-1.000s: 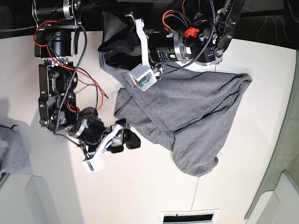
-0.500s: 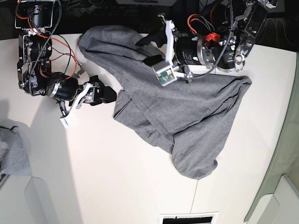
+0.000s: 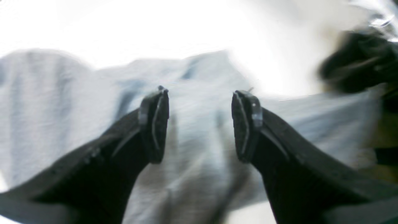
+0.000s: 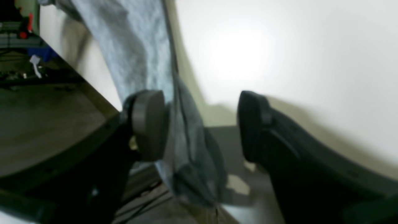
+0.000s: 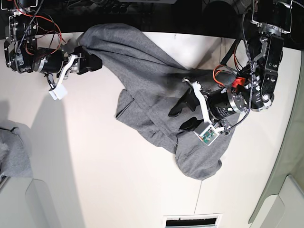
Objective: Layout the t-shirt on the table in an organized manner, then fold the t-shirt properly
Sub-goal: 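Grasp the shirt body with the left gripper, keep right gripper holding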
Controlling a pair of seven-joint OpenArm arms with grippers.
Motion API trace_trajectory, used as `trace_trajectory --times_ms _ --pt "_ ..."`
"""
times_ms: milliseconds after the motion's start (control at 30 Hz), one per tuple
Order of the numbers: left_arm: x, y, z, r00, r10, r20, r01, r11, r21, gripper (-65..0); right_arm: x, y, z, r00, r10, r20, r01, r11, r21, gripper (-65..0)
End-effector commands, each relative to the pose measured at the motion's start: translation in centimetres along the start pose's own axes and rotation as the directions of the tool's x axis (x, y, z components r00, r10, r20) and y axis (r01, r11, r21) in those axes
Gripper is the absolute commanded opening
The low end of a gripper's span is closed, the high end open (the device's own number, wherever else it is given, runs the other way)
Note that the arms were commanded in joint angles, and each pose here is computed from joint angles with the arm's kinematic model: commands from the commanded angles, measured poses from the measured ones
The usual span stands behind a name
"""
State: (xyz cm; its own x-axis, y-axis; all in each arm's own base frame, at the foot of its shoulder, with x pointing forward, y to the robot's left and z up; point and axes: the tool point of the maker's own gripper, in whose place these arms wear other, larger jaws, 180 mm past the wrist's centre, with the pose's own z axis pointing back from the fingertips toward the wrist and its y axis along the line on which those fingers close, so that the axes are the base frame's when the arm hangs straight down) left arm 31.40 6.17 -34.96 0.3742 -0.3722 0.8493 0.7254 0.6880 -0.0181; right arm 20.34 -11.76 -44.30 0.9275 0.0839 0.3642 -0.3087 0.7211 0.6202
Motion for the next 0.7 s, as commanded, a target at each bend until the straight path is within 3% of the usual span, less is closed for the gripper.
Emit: trace_trajectory --times_ms 0,167,333,467,667 --pt "1.1 0.6 -0.5 0.998 -0.046 0.034 0.046 0.999 0.005 -30.0 0.3 0.4 0.4 1.000 0.023 0.017 -0.023 1.000 0.018 -28.1" --pt "-0.5 1.6 -4.1 0.976 -0.212 -0.054 0.214 0.976 0.035 -30.0 -0.6 0.9 0.1 1.000 0.006 0.011 -0.006 0.999 0.035 -28.1" --pt "0.2 1.1 -6.3 0.911 -0.400 -0.097 0.408 0.910 0.072 -30.0 -0.5 1.7 -0.7 1.000 -0.004 0.025 0.002 0.998 0.058 -28.1" --pt "1.3 0.9 -7.3 0.799 -0.583 -0.146 0.596 0.801 0.060 -30.0 -0.4 2.4 -1.3 0.999 -0.012 0.034 0.009 0.997 0.077 -28.1" --pt "2.6 0.0 -8.9 0.660 -0.738 -0.138 0.747 0.665 0.015 -30.0 -0.4 2.5 -1.5 0.999 -0.013 0.035 0.010 0.997 0.080 -28.1"
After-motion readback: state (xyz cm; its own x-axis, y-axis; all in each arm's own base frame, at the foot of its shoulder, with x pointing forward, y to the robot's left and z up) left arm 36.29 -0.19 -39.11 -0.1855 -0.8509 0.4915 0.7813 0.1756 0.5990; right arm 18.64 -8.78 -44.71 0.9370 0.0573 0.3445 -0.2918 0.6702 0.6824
